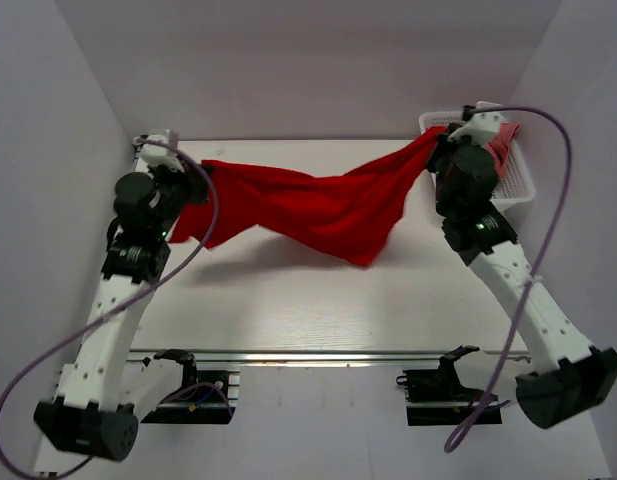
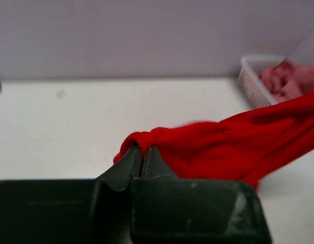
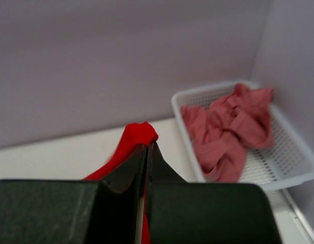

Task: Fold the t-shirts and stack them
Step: Flatten out the tshirt

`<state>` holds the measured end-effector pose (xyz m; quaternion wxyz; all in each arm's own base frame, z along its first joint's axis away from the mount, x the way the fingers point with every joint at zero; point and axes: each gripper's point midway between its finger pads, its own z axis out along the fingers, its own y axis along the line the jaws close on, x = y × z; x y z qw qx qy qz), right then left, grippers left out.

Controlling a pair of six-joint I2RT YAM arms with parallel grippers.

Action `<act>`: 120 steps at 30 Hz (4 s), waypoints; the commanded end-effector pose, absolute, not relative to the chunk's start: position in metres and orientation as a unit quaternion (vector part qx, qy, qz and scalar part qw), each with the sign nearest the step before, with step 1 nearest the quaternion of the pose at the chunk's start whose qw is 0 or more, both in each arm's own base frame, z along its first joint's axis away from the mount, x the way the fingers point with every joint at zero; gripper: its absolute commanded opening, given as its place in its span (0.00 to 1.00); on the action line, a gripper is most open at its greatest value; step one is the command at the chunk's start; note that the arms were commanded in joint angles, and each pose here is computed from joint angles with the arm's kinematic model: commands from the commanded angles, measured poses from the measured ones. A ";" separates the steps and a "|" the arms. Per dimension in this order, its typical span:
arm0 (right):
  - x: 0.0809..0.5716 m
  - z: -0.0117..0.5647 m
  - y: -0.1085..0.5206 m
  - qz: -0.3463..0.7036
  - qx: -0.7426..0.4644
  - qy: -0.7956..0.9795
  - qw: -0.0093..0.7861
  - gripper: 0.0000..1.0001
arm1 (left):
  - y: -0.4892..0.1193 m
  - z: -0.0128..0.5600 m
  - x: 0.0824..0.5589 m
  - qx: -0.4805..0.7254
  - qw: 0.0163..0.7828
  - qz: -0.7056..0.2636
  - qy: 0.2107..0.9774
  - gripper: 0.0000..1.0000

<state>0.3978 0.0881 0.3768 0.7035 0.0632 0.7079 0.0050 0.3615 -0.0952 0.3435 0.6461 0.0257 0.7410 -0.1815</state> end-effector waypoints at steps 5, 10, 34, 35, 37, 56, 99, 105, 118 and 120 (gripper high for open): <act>0.317 0.481 0.012 -0.056 0.154 0.584 0.795 0.00 | -0.051 0.450 0.276 -0.022 0.760 -0.137 0.634 0.00; 0.265 0.528 -0.002 -0.025 0.144 0.535 0.832 0.00 | -0.022 0.485 0.236 -0.078 0.788 -0.113 0.600 0.00; 0.255 0.526 -0.017 -0.050 0.168 0.549 0.817 0.00 | 0.004 0.438 0.230 -0.184 0.734 -0.091 0.648 0.00; 0.266 0.514 -0.014 -0.059 0.169 0.562 0.808 0.00 | 0.005 0.428 0.241 -0.189 0.724 -0.081 0.658 0.00; 0.305 0.475 0.001 -0.074 0.164 0.604 0.776 0.00 | 0.003 0.395 0.267 -0.205 0.692 -0.067 0.689 0.00; 0.637 0.210 0.052 -0.185 0.074 0.807 0.556 0.00 | 0.020 0.102 0.552 -0.228 0.393 0.027 0.891 0.29; 0.362 0.168 0.130 0.153 0.029 0.882 0.445 0.90 | 0.025 0.014 0.353 -0.290 0.271 -0.016 0.918 0.88; 0.352 0.138 0.116 0.117 0.057 0.902 0.412 0.90 | 0.017 0.007 0.356 -0.264 0.281 -0.037 0.922 0.50; 0.330 0.064 0.133 0.088 0.044 0.952 0.291 0.87 | 0.007 0.052 0.355 -0.228 0.360 -0.079 0.901 0.00; 0.327 0.055 0.136 0.086 0.052 0.954 0.282 0.79 | 0.007 0.058 0.354 -0.223 0.369 -0.078 0.899 0.00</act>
